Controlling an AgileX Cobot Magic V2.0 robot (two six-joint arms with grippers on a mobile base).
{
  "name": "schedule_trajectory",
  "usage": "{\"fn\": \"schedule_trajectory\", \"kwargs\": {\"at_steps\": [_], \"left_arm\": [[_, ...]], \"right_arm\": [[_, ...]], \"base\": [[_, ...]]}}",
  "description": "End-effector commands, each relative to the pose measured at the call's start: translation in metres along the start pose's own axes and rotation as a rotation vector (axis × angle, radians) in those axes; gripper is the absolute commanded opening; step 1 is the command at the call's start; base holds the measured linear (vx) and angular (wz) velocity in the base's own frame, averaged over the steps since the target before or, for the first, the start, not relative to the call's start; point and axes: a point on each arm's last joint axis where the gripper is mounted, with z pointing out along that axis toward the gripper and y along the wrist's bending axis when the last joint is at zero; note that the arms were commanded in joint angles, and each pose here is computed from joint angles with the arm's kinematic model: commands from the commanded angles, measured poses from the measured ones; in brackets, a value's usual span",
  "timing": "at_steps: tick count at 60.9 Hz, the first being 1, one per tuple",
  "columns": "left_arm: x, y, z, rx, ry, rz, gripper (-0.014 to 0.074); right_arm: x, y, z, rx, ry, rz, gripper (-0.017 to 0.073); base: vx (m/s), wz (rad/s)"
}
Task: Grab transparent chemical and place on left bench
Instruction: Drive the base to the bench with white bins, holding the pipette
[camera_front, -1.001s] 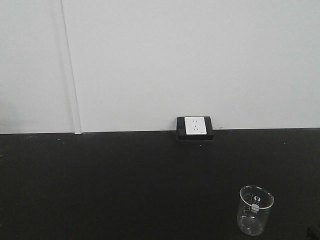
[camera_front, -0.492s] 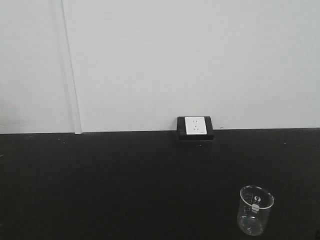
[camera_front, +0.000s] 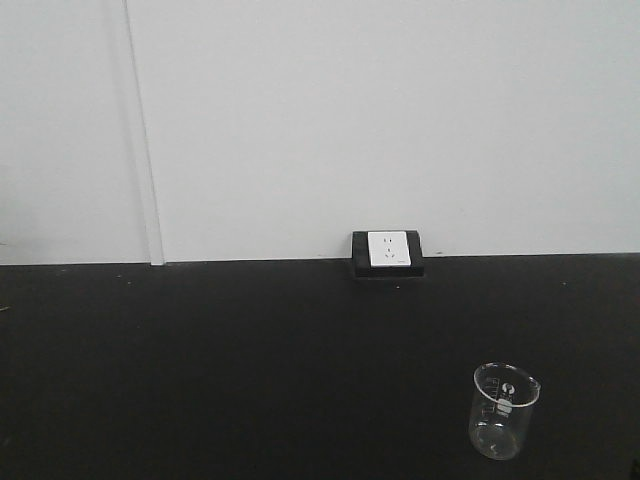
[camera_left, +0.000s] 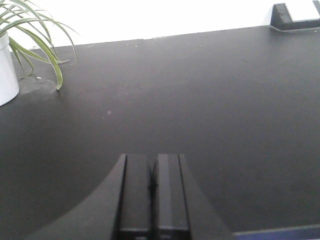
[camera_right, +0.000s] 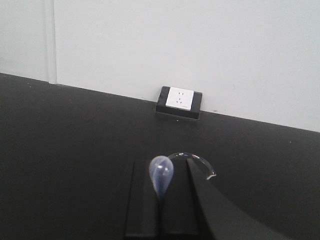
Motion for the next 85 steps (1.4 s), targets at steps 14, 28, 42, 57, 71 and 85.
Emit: {"fn": "schedule_trajectory", "kwargs": {"at_steps": [14, 28, 42, 57, 71, 85], "left_arm": [[-0.0028, 0.0001, -0.0013, -0.002, -0.081, -0.009, -0.0003], [-0.0028, 0.0001, -0.0013, -0.002, -0.081, -0.009, -0.0003], [-0.0028, 0.0001, -0.0013, -0.002, -0.081, -0.009, -0.0003], [-0.0028, 0.0001, -0.0013, -0.002, -0.081, -0.009, -0.0003], [-0.0028, 0.0001, -0.0013, -0.002, -0.081, -0.009, -0.0003], [-0.0028, 0.0001, -0.0013, -0.002, -0.081, -0.009, -0.0003]], "right_arm": [[-0.0158, 0.0005, 0.0000, -0.017, -0.096, 0.000, -0.0003], [-0.0158, 0.0005, 0.0000, -0.017, -0.096, 0.000, -0.0003], [-0.0158, 0.0005, 0.0000, -0.017, -0.096, 0.000, -0.0003], [-0.0158, 0.0005, 0.0000, -0.017, -0.096, 0.000, -0.0003], [-0.0162, 0.0007, -0.0001, -0.018, -0.100, 0.000, -0.0003], [-0.0162, 0.0007, -0.0001, -0.018, -0.100, 0.000, -0.0003]], "base": [[-0.14, -0.04], [-0.24, -0.04], [-0.30, 0.03], [-0.36, 0.01], [-0.38, 0.05], [-0.34, 0.14]]}}
